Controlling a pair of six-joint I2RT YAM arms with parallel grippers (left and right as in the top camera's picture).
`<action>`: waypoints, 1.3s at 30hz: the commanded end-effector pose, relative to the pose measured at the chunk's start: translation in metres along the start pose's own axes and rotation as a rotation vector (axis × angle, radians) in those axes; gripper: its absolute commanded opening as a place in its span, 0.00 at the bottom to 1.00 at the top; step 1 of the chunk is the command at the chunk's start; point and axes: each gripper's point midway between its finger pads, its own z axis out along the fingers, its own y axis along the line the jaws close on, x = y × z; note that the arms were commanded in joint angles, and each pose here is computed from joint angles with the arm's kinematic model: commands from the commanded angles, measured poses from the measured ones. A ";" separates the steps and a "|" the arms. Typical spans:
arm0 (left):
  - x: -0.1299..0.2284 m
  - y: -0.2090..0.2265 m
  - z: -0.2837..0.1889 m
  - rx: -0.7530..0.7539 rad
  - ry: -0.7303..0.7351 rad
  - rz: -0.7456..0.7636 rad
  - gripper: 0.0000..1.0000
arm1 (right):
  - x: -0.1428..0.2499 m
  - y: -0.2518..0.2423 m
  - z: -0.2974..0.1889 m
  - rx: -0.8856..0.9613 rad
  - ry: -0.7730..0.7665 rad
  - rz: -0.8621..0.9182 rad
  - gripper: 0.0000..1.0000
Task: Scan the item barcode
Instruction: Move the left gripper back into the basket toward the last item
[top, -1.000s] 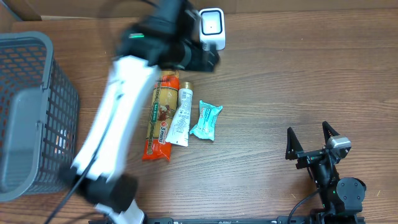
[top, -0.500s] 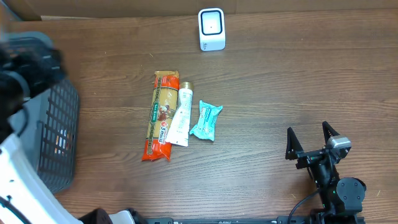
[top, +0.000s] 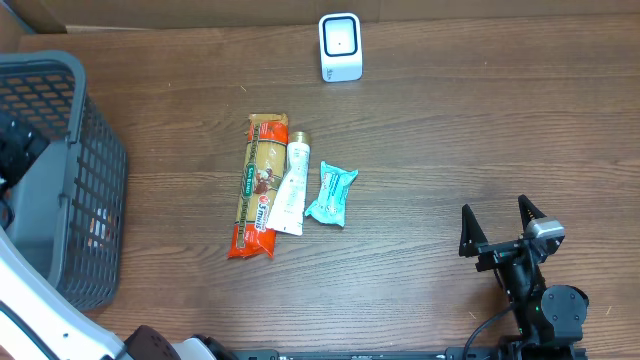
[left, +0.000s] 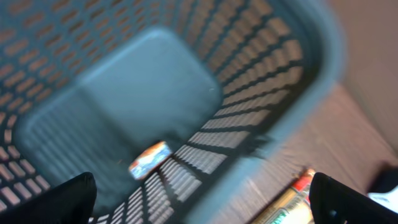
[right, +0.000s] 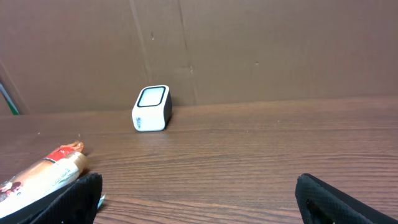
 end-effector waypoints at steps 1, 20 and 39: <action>0.008 0.029 0.021 -0.059 0.044 -0.084 1.00 | 0.002 0.000 0.000 0.000 -0.005 0.001 1.00; 0.050 0.069 0.098 -0.077 0.163 0.196 1.00 | 0.002 0.000 0.000 0.000 -0.005 0.001 1.00; 0.049 0.067 0.129 -0.015 0.109 0.434 1.00 | 0.002 0.000 0.000 0.000 -0.005 0.001 1.00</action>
